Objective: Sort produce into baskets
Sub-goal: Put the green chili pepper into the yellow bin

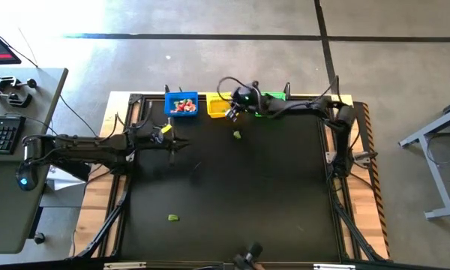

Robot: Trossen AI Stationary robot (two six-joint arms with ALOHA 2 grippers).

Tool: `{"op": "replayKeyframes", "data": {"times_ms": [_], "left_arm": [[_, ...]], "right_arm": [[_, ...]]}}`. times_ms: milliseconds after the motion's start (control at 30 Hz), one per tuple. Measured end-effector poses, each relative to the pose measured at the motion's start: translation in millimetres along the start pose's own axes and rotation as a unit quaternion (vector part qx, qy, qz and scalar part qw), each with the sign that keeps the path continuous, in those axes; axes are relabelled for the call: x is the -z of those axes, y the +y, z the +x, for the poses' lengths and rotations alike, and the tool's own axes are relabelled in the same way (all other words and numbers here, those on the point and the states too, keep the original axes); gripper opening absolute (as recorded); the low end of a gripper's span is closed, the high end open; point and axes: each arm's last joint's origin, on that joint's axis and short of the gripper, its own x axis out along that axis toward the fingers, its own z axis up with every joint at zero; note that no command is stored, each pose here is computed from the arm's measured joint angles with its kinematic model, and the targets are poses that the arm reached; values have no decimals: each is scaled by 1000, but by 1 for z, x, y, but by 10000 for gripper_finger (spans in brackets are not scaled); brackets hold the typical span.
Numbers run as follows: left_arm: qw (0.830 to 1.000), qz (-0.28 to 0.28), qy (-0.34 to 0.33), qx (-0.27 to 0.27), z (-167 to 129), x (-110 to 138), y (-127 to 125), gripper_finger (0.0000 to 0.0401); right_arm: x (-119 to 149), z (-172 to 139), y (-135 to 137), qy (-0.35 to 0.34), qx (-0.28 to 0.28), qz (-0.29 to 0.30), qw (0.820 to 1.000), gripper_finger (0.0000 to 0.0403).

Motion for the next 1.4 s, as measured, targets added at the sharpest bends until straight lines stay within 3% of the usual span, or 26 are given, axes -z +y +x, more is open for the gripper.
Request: {"op": "replayKeyframes", "data": {"times_ms": [133,333,533,800,1133,1400], "left_arm": [[997,33,53,55,4,-10,-15,0],[974,42,141,170,0,-27,-53,0],[959,35,193,204,-15,-39,-99,0],[936,-16,298,189,-33,-32,-148,12],[883,-71,422,192,-18,-13,-197,105],[869,-59,461,169,-3,2,-213,163]], "right_arm": [[21,-31,10,-39,-12,26,999,20],[51,-81,34,-73,-35,19,997,3],[78,-121,55,-87,-21,25,996,3],[98,-138,68,-98,-28,31,994,0],[97,-140,71,-103,-33,29,994,0],[98,-140,71,-103,-32,20,994,0]]}}
